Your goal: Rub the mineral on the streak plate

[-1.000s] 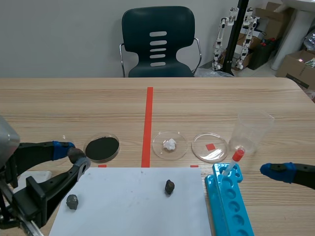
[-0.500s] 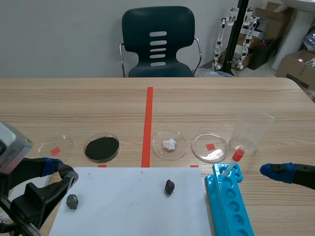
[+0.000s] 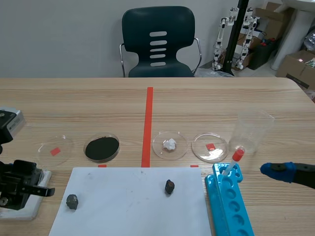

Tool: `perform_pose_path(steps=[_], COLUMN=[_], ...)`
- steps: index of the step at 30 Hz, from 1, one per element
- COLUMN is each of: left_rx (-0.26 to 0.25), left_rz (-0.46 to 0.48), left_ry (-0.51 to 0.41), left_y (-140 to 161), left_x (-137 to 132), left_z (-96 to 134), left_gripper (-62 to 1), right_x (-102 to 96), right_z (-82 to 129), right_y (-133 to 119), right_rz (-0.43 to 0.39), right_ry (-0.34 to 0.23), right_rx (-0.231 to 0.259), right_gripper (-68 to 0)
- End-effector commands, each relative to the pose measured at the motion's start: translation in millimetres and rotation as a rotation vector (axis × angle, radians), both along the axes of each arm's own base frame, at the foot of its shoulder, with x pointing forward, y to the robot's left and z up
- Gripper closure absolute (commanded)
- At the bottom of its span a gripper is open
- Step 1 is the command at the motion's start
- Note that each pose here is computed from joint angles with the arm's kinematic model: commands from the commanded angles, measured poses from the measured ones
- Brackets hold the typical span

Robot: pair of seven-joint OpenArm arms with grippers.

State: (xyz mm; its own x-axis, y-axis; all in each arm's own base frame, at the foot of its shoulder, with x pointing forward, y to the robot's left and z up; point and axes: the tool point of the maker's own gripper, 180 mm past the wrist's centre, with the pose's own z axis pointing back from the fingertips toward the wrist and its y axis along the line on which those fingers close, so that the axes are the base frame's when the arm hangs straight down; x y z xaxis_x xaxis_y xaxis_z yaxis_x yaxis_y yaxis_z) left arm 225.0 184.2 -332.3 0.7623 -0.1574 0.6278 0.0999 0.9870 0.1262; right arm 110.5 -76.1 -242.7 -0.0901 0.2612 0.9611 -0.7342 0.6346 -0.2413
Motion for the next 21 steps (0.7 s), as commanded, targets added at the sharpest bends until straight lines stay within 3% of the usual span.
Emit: perform_pose_path(steps=[1, 8, 11, 21], left_rx=[0.0, 0.015, -0.002, -0.069], left_rz=[0.036, 0.16, 0.221, 0.238], left_ry=[0.0, 0.186, 0.253, 0.294], left_y=[8, 42, 56, 67], left_x=[10, 17, 22, 47], left_z=[8, -19, -31, -45], left_gripper=[-13.2, -13.2, -13.2, -13.2], right_x=[4.0, 4.0, 4.0, 4.0], right_z=[8, 8, 8, 8], right_y=[1, 1, 1, 1], right_rz=[-0.001, -0.001, -0.001, -0.001], right_ry=[-0.025, -0.025, -0.025, -0.025], right_rx=[0.019, 0.019, 0.019, 0.019], right_gripper=[-65.3, -65.3, -65.3, -65.3])
